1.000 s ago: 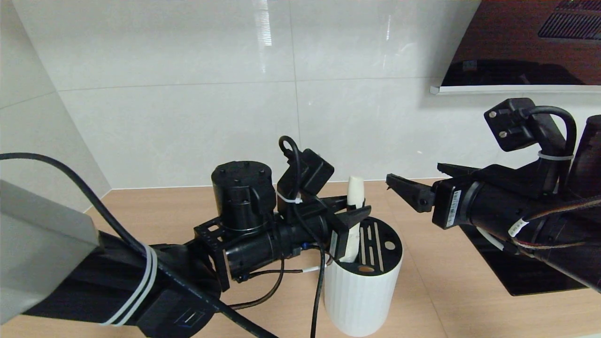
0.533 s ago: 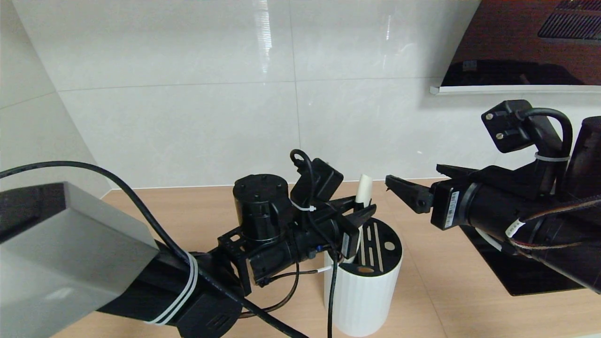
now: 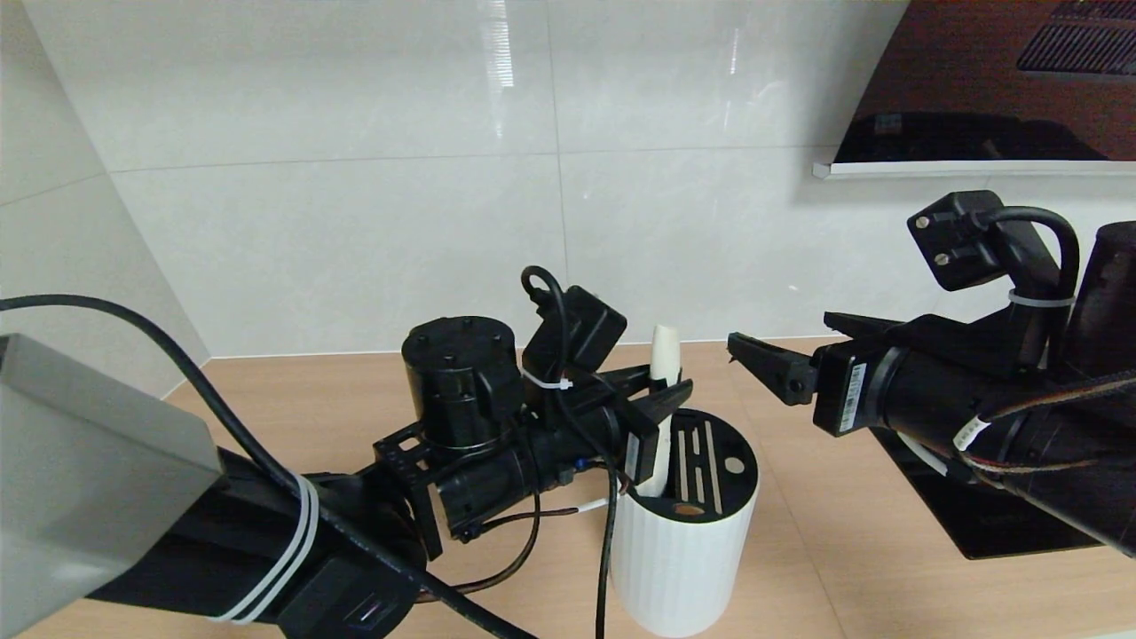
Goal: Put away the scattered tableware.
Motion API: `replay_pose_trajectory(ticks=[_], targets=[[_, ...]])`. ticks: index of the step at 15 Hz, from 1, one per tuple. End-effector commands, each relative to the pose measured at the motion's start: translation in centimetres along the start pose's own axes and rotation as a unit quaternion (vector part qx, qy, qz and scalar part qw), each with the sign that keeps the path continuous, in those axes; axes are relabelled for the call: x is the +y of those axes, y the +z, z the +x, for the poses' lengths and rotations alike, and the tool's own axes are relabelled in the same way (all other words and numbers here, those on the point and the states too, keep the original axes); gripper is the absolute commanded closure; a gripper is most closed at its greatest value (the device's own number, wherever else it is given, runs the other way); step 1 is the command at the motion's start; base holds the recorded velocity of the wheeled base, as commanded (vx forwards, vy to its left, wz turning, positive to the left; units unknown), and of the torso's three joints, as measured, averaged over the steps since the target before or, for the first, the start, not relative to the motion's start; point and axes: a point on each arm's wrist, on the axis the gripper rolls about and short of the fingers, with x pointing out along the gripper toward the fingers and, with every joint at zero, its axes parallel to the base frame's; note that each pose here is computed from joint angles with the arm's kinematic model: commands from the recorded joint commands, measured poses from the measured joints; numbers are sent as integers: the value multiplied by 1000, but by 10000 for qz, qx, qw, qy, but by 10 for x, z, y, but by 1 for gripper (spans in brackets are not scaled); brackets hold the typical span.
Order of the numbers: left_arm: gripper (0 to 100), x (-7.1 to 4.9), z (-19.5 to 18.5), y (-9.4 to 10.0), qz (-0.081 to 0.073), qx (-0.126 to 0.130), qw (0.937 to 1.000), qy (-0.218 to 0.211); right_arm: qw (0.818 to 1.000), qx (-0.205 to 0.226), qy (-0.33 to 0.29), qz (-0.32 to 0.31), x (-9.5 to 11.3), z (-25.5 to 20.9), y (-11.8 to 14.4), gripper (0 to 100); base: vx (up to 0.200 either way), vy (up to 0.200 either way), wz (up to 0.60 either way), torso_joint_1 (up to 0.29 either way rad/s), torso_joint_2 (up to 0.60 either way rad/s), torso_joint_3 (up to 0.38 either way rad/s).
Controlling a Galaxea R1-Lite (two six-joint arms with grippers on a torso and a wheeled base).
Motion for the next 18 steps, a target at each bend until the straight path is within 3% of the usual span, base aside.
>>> replay_pose_trajectory(ticks=[1, 2, 12, 15, 16, 18], targets=[[100, 0, -3, 6, 18, -100, 9999, 0, 10000, 3, 4, 0, 0, 0, 0, 0, 0, 0, 0, 0, 0, 0], [0, 0, -2, 5, 17, -93, 10000, 0, 10000, 3, 4, 0, 0, 0, 0, 0, 0, 0, 0, 0, 0, 0], [0, -2, -16, 30, 70, -446, 9990, 20, 10000, 3, 4, 0, 0, 0, 0, 0, 0, 0, 0, 0, 0, 0], [0, 15, -30, 46, 105, -697, 9970, 313, 10000, -27, -8, 18, 0, -1, 1, 0, 0, 0, 0, 0, 0, 0], [0, 24, -44, 61, 134, -917, 9944, 504, 9999, -106, -84, 42, -5, -4, 5, 0, 0, 0, 0, 0, 0, 0], [0, 31, -76, 86, -22, -1343, 9870, 882, 9993, -290, -187, 108, -13, -14, 14, 0, 0, 0, 0, 0, 0, 0]])
